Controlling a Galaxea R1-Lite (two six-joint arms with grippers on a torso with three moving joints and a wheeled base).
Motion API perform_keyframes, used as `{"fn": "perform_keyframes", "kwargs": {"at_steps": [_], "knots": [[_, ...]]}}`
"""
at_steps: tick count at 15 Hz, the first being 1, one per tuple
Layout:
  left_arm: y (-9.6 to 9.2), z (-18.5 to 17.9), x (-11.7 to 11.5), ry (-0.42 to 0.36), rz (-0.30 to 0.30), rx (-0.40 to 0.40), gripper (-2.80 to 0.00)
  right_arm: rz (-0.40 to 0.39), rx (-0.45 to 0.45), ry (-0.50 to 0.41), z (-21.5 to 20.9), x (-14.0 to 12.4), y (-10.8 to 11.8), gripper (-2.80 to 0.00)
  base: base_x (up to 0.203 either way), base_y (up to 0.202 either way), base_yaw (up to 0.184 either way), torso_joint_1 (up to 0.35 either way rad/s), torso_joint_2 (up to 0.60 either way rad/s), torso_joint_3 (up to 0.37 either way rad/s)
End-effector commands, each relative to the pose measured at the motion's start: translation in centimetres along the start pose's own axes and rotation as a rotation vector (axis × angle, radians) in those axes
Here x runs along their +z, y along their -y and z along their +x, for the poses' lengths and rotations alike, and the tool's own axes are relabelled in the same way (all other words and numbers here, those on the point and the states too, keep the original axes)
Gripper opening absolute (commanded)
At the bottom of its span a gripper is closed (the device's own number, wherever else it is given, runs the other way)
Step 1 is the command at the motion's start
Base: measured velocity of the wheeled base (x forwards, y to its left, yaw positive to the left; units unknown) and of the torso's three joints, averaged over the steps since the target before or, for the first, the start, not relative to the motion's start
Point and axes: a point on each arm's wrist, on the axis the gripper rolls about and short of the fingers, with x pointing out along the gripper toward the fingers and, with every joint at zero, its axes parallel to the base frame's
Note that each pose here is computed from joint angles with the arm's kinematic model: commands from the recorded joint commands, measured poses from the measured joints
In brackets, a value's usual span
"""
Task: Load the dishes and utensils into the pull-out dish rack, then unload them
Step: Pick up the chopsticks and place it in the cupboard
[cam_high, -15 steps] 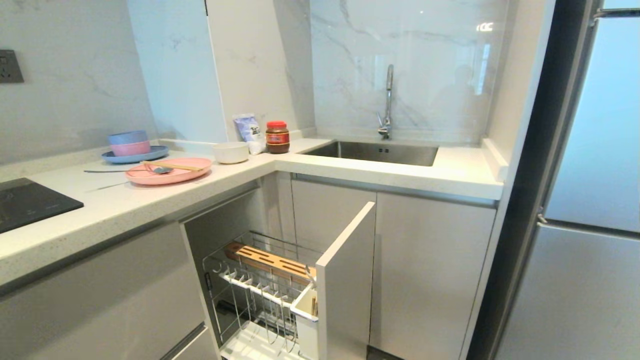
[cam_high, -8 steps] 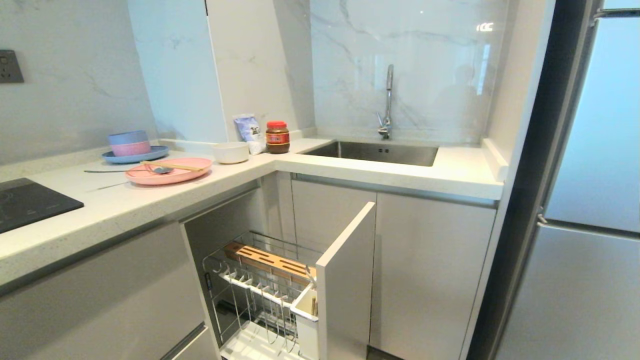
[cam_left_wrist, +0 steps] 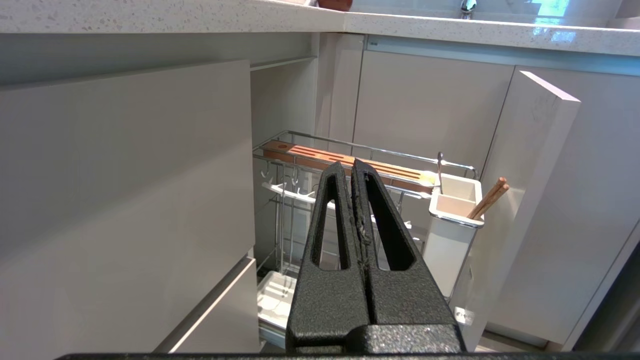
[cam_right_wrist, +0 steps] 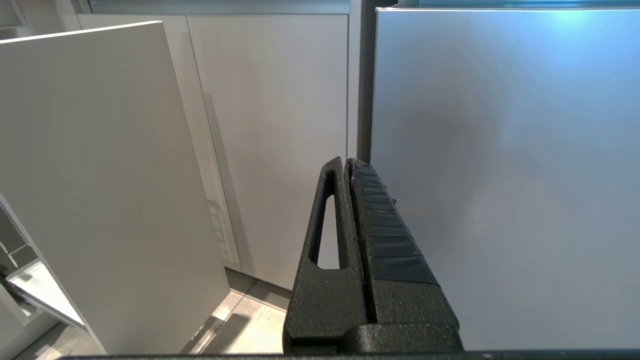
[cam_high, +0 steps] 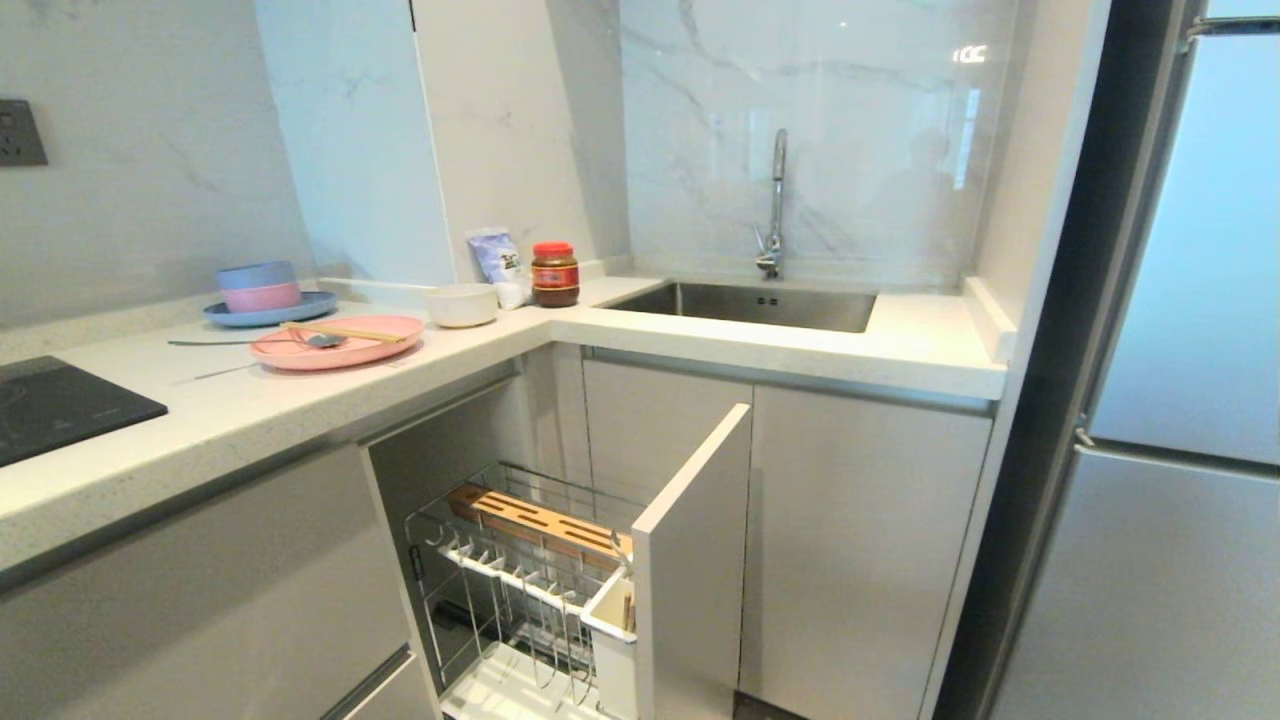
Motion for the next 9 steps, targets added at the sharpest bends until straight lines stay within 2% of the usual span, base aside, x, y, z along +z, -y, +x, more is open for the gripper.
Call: {"fn": "perform_keyframes", "kwargs": {"at_steps": [1, 6, 9], "knots": [[-0.03, 0.17, -0.73, -0.027, -0.001, 0.001, -2.80, 0.000, 0.000, -0.002, 0.02, -0.04, 0.00, -2.80, 0.000, 0.000, 0.000, 0.000, 0.00, 0.000], [-0.03, 0.16, -0.71, -0.027, 0.002, 0.001, -2.80, 0.000, 0.000, -0.002, 0.02, -0.04, 0.00, -2.80, 0.000, 0.000, 0.000, 0.000, 0.00, 0.000], [-0.03, 0.16, -0.70, -0.027, 0.002, 0.001, -2.80, 0.000, 0.000, -0.002, 0.02, -0.04, 0.00, -2.80, 0.000, 0.000, 0.000, 0.000, 0.00, -0.167]]}}
